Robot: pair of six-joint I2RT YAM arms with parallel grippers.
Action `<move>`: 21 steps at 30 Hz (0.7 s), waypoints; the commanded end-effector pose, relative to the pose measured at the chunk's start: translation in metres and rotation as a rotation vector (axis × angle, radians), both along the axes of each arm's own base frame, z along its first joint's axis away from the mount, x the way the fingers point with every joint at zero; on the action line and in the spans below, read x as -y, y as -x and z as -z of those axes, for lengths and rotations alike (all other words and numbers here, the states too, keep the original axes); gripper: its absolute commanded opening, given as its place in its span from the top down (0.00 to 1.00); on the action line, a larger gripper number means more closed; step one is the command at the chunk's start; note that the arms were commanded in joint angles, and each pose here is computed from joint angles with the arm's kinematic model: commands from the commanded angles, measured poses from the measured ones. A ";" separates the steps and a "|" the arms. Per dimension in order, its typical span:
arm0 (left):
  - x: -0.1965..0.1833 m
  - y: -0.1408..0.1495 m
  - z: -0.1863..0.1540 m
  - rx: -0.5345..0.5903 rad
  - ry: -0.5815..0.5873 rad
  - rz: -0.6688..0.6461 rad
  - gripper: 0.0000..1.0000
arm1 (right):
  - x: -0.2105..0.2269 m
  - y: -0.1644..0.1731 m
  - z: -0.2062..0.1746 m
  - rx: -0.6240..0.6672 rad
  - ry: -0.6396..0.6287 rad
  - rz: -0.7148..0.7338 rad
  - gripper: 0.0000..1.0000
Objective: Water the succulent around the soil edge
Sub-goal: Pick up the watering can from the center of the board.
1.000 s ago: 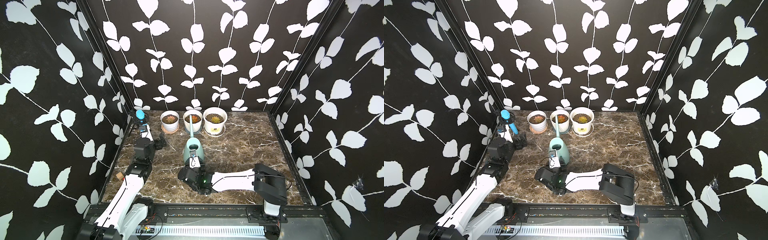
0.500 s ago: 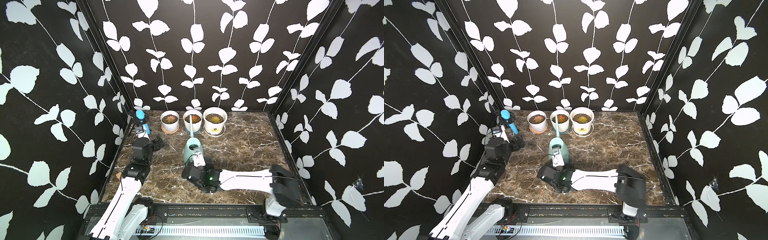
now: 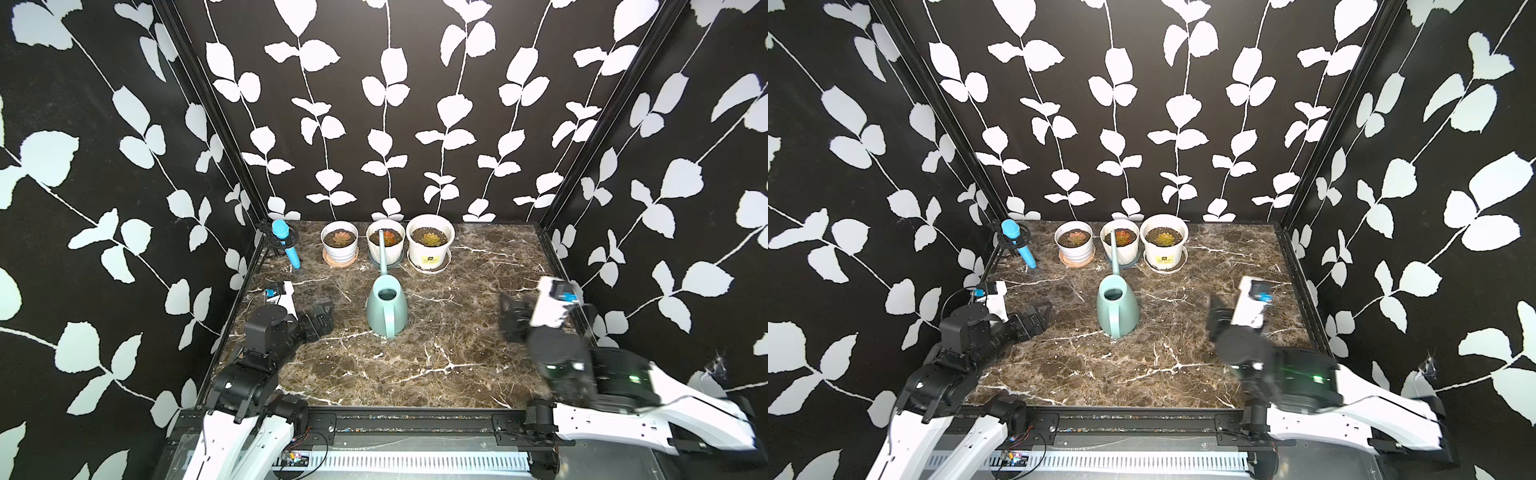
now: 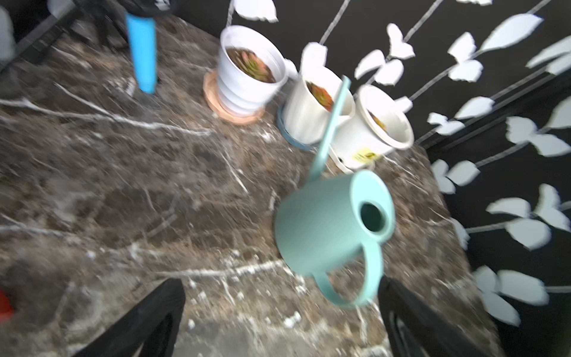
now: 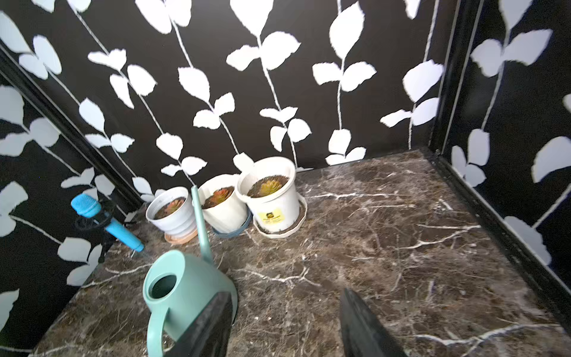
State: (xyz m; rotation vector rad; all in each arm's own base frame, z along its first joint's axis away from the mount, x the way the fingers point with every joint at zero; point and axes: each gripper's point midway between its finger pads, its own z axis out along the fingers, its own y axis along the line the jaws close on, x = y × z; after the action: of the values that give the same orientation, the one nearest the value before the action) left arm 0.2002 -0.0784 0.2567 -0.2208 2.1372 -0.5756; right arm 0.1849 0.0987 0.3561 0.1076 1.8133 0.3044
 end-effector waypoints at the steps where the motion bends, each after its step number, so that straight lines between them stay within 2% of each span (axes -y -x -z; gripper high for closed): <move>1: 0.012 0.018 -0.003 -0.099 0.029 0.050 0.01 | 0.030 0.006 0.002 -0.028 0.172 0.008 0.44; 4: 0.034 0.014 -0.007 -0.084 -0.018 0.116 0.01 | 0.034 0.009 0.005 -0.054 0.207 -0.007 0.46; 7: 0.080 0.011 0.006 -0.074 -0.110 0.214 0.01 | 0.034 0.010 0.018 -0.082 0.217 -0.011 0.48; 10: 0.117 0.010 0.026 -0.072 -0.224 0.228 0.14 | 0.042 0.013 0.028 -0.102 0.186 -0.001 0.52; 13: 0.144 0.008 0.047 -0.128 -0.247 0.211 0.26 | 0.056 0.018 0.032 -0.107 0.138 0.001 0.54; 17: 0.147 0.000 0.054 -0.132 -0.274 0.119 0.26 | 0.074 0.024 0.031 -0.110 0.110 -0.003 0.57; 21: 0.139 -0.005 0.066 -0.157 -0.297 0.023 0.28 | 0.075 0.026 0.033 -0.124 0.134 -0.022 0.57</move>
State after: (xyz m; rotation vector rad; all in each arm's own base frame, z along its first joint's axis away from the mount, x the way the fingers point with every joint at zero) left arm 0.1937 -0.2255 0.1751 0.0811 2.4185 -0.2785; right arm 0.1605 0.0262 0.3261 0.0316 1.9290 0.2146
